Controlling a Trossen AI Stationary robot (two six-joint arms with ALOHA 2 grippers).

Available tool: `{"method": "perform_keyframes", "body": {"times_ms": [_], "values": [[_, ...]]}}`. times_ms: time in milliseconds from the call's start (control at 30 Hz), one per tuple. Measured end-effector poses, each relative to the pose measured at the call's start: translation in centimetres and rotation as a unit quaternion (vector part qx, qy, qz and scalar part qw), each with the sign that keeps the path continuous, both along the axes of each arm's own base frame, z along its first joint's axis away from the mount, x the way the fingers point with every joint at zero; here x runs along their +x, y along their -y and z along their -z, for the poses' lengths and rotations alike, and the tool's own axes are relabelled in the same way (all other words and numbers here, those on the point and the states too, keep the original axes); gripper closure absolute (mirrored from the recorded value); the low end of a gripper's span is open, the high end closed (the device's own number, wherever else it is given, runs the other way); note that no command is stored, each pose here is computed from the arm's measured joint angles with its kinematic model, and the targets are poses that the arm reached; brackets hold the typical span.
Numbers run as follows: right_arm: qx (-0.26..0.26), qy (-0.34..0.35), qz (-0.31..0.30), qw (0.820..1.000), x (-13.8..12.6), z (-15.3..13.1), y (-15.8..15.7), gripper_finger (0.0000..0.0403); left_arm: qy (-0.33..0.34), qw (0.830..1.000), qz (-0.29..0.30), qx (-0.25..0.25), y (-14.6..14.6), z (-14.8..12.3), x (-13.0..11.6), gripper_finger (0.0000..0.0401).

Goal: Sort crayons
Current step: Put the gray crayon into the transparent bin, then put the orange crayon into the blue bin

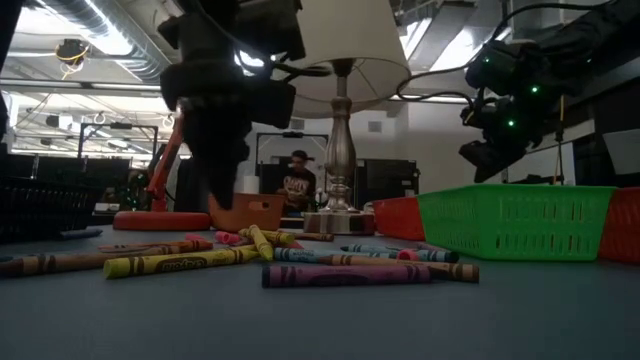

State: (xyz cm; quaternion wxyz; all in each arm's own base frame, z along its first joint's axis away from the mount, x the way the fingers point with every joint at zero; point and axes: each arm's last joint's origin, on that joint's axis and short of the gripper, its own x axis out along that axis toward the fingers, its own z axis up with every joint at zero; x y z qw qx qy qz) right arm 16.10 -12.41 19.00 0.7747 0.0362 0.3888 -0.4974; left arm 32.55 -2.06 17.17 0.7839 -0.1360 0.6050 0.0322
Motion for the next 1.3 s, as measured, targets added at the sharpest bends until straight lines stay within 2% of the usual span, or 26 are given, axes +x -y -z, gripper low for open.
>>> {"method": "perform_keyframes", "body": {"times_ms": [200, 467, 567, 667, 800, 933, 1133, 1300], "values": [[0.002, 0.004, -0.004, 1.000, 0.1, 0.0, 0.0, 0.0370, -0.027, 0.998, -0.052, -0.020, 2.0, 0.1, -0.5, 0.0301], [0.005, 0.006, -0.007, 1.000, 0.1, 0.0, 0.0, 0.0369, -0.040, 0.995, -0.085, -0.037, 5.0, 0.1, -1.1, 0.0301], [0.005, 0.006, -0.007, 1.000, 0.1, 0.0, 0.0, 0.0356, -0.044, 0.994, -0.096, -0.041, 5.9, 0.1, -1.3, 0.0301], [0.005, 0.006, -0.007, 1.000, 0.1, 0.0, 0.0, 0.0327, -0.046, 0.992, -0.109, -0.043, 6.7, 0.1, -1.5, 0.0301], [0.005, 0.006, -0.007, 1.000, 0.1, 0.0, 0.0, 0.0288, -0.041, 0.990, -0.131, -0.030, 7.5, 0.1, -1.7, 0.0301], [0.005, 0.006, -0.007, 1.000, 0.1, 0.0, 0.0, 0.0267, -0.031, 0.986, -0.161, -0.011, 8.1, 0.1, -1.9, 0.0301], [0.005, 0.006, -0.008, 1.000, 0.1, 0.0, 0.0, 0.0263, -0.030, 0.979, -0.204, 0.002, 8.5, 1.0, -1.7, 0.0301], [0.019, 0.015, -0.023, 0.999, 0.2, 0.0, -0.1, 0.0262, -0.031, 0.976, -0.214, 0.015, 8.5, 2.1, -1.3, 0.0301]]}}
